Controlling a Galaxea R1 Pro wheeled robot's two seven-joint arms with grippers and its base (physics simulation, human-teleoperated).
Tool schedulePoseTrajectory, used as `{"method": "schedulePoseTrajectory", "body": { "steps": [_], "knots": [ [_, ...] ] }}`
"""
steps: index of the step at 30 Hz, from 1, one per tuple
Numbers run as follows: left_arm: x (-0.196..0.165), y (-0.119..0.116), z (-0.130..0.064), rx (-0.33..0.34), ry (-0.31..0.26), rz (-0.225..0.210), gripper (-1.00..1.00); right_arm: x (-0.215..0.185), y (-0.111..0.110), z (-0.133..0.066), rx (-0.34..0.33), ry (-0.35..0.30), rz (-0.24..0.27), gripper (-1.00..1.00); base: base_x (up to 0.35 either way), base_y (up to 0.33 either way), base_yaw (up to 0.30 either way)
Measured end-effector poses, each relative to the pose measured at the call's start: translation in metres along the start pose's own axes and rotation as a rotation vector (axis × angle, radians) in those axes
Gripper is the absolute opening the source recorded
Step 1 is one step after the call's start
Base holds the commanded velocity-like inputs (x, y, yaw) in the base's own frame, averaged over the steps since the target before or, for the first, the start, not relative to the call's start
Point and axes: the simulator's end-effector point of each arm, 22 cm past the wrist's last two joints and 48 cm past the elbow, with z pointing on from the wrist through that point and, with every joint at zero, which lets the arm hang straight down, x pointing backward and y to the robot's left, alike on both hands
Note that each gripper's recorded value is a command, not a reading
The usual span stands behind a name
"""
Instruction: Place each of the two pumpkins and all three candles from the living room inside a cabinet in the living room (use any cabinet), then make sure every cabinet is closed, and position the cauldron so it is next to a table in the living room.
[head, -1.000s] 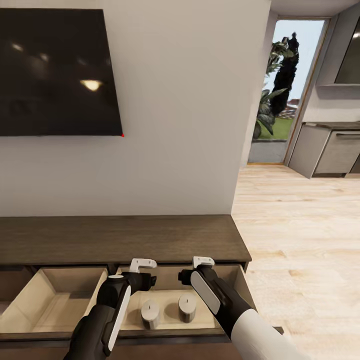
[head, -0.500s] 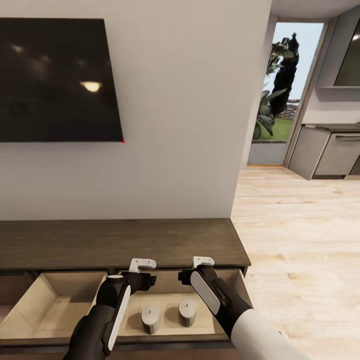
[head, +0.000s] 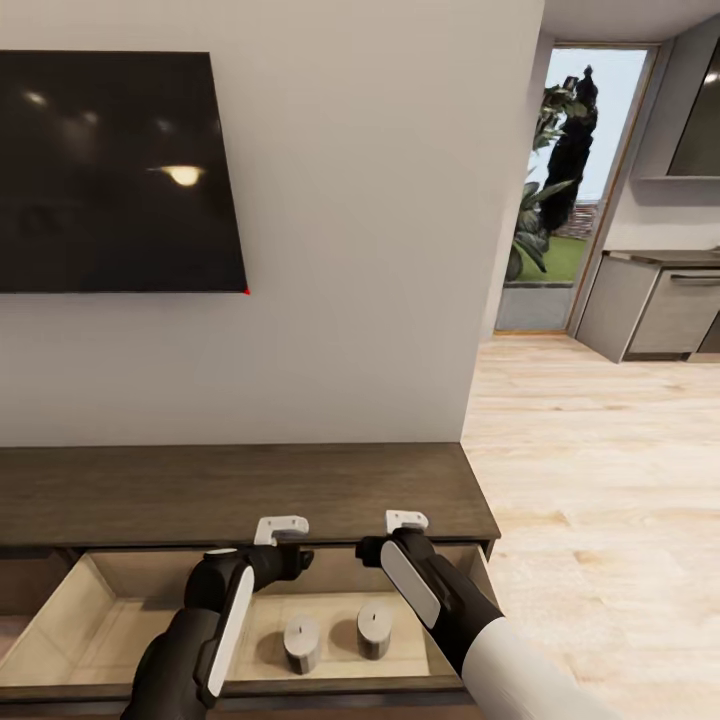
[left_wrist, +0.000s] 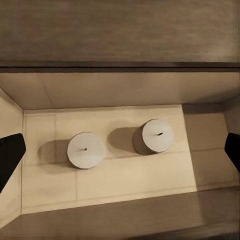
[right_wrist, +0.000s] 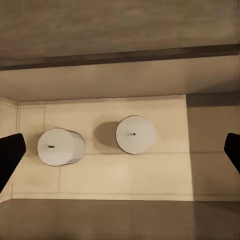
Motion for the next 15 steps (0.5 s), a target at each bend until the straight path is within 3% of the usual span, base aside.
{"method": "schedulePoseTrajectory", "body": {
  "steps": [6,15],
  "knots": [
    [-0.014,0.003,-0.009,-0.005,-0.028,-0.010,1.00,-0.003,0.001,-0.003,-0.002,-0.001,0.003,1.00,-0.001,0.000,0.000],
    [-0.022,0.004,-0.015,-0.006,-0.038,-0.014,1.00,-0.008,0.002,-0.008,-0.003,0.000,0.005,1.00,-0.121,0.000,0.000]
  ]
}}
